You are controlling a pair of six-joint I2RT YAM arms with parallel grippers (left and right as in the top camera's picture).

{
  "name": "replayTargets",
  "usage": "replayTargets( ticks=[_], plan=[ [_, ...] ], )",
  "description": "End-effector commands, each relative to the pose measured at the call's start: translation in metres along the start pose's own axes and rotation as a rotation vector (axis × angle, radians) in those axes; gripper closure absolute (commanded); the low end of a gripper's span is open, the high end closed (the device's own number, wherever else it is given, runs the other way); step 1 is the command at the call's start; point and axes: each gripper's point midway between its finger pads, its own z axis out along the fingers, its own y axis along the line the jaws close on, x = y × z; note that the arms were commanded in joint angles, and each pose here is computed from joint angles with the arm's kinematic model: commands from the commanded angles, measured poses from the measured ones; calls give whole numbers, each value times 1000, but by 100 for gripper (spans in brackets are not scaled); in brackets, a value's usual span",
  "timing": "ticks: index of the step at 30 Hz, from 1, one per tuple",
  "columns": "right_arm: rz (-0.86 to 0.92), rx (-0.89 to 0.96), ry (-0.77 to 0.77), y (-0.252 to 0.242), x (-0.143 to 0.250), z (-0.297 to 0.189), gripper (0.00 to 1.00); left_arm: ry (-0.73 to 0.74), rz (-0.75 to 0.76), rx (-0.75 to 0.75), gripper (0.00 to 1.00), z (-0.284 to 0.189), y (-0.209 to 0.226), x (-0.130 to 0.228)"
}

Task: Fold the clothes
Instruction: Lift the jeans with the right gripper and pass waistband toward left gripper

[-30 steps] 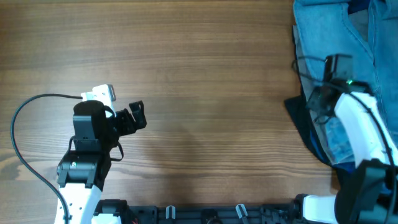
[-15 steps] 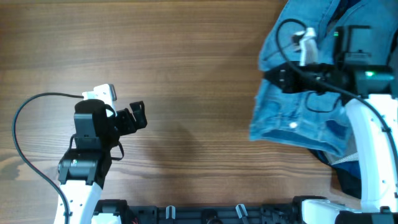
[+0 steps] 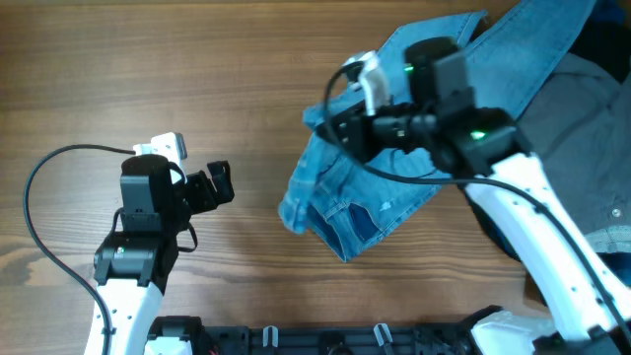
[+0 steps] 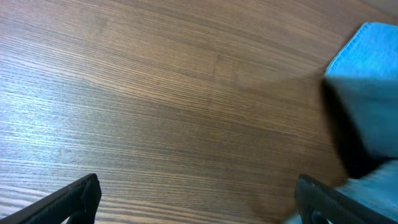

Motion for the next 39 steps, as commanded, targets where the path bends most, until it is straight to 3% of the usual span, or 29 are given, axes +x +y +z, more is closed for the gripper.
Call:
replayTargets(
  ticks=[1,3,4,8,12,18,22,23,25,26,30,37,39],
  plan=[
    [60,174,46,-43,9,28,54,-15,-3,19,0,-3,-6,-9],
    [108,292,61,-73,14,37,10,-8,-3,24,0,-2,-7,-7],
    [118,351,66,-88,16,38,0,0,-4,36,0,-1,-9,-6],
    [150,550,63,-128,20,23,0,68,-10,107,0,5,-21,6],
    [317,787,82,-171,42,-23,0,213,-36,165,0,23,-28,32],
    [458,868,152,-200,71,-61,0,346,-138,118,0,60,-18,57],
    [477,873,154,-204,73,-66,0,303,-120,156,0,85,-22,47],
    [477,874,156,-204,74,-66,0,271,-113,172,4,96,-24,40],
    [481,875,165,-203,76,-67,0,275,-114,236,82,102,-34,39],
    [481,875,169,-203,77,-67,0,275,-115,235,96,102,-34,39],
    [480,880,174,-203,78,-68,0,209,-127,207,96,100,-23,19],
    [479,883,170,-204,77,-68,0,-126,-256,95,96,57,52,-125],
    [480,883,170,-204,77,-68,0,-185,-280,61,96,46,73,-146]
  ],
)
